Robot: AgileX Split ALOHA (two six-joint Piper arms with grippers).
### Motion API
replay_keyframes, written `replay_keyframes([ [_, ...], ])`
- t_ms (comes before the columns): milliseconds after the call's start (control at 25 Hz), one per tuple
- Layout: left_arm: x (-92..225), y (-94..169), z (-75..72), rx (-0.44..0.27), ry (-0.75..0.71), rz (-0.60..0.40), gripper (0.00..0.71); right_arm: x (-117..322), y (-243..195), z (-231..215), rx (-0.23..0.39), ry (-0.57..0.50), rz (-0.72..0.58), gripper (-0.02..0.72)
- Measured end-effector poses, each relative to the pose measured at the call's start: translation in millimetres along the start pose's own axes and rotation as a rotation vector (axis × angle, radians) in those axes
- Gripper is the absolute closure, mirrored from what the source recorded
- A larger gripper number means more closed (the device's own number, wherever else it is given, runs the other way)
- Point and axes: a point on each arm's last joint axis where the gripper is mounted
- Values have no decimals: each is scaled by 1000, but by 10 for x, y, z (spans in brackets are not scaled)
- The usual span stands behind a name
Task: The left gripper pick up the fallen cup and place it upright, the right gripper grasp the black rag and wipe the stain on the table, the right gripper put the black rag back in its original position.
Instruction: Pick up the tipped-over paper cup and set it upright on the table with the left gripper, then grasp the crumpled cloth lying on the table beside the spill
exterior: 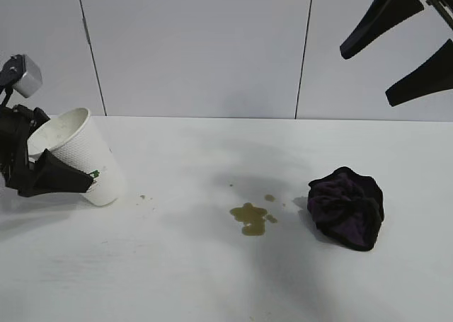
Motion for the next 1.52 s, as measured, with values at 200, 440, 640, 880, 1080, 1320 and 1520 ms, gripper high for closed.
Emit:
replay_keyframes([
  [200,-69,56,24,-19,-11,-8,16,-4,0,0,0,0,-4,230],
  [440,-67,59,27,-22,-13,-3,16,-5,0,-1,1,0,-6,230],
  [640,104,78,57,-61,37,185,16,-5,0,-1,1,0,-6,230],
  [880,243,293,243,-385,452,396,16,-6,0,-1,1,0,-7,230],
  [1080,-220,806,401,-654,615,260,16,-13,0,-1,1,0,-14,230],
  [1320,-1041,1884,261,-902,606,-50,16,-13,0,-1,1,0,-14,230],
  [1520,-1666,2850,-249,-1055,468,-281,16,-13,0,-1,1,0,-14,230],
])
Point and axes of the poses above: a point on each arm's last joint axis where the gripper is mounted, y pointing back along that axis away from the gripper, z along the wrist's bending axis when the last joint is at zero, x = y × z, and after that the axes turned 9 degrees about -y, right-handed
